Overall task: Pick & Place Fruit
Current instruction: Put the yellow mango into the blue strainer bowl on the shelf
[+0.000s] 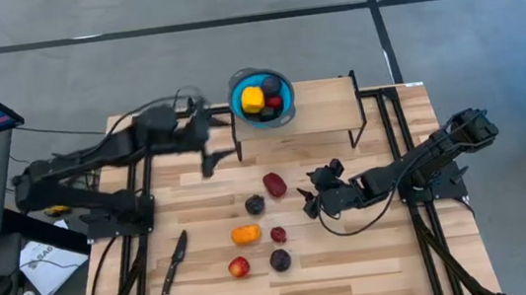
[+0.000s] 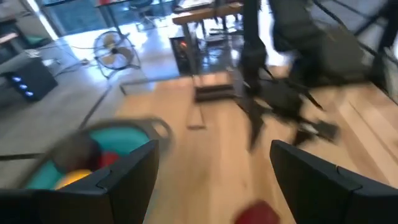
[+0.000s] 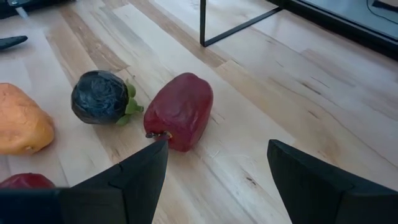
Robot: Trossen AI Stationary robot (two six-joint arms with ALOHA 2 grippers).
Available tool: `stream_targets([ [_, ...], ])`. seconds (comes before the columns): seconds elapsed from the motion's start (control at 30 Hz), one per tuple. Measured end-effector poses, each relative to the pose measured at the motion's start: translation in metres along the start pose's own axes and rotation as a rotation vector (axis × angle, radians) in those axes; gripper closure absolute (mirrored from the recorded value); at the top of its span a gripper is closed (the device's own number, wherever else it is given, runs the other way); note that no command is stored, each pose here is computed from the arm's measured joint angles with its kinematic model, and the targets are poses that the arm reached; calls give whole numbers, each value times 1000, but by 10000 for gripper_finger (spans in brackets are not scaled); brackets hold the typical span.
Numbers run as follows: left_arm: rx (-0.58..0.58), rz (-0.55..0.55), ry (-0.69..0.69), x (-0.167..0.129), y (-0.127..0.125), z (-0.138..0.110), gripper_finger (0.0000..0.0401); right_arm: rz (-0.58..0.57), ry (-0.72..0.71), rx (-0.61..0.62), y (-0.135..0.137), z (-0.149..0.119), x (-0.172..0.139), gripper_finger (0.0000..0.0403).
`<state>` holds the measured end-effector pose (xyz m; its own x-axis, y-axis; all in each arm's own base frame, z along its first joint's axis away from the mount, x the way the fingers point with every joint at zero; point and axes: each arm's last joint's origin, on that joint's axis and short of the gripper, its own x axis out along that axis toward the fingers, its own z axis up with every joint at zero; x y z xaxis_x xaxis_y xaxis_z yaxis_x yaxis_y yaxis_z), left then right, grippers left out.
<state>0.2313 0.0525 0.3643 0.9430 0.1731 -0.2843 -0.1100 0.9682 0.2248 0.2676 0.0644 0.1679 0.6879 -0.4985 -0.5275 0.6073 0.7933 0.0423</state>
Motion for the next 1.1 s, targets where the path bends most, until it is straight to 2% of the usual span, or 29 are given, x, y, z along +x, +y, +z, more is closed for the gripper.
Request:
stream_targets([
  [0.2,16,-50,1,-19,-39,-56,103,-7,-6,2,0,1,0,132],
  [0.43,40,-153,32,-1,-76,-131,103,-2,-23,4,0,3,2,132],
  [0.53,57,-246,94,3,-91,-158,103,7,-34,-1,1,5,2,132],
  [0.87,54,-453,182,14,-142,-179,98,10,-38,-1,1,5,2,132],
  [0.97,36,-472,204,20,-151,-186,88,12,-39,1,1,5,2,132],
  [1.1,-36,-432,231,31,-156,-194,78,11,-39,0,1,5,2,132],
])
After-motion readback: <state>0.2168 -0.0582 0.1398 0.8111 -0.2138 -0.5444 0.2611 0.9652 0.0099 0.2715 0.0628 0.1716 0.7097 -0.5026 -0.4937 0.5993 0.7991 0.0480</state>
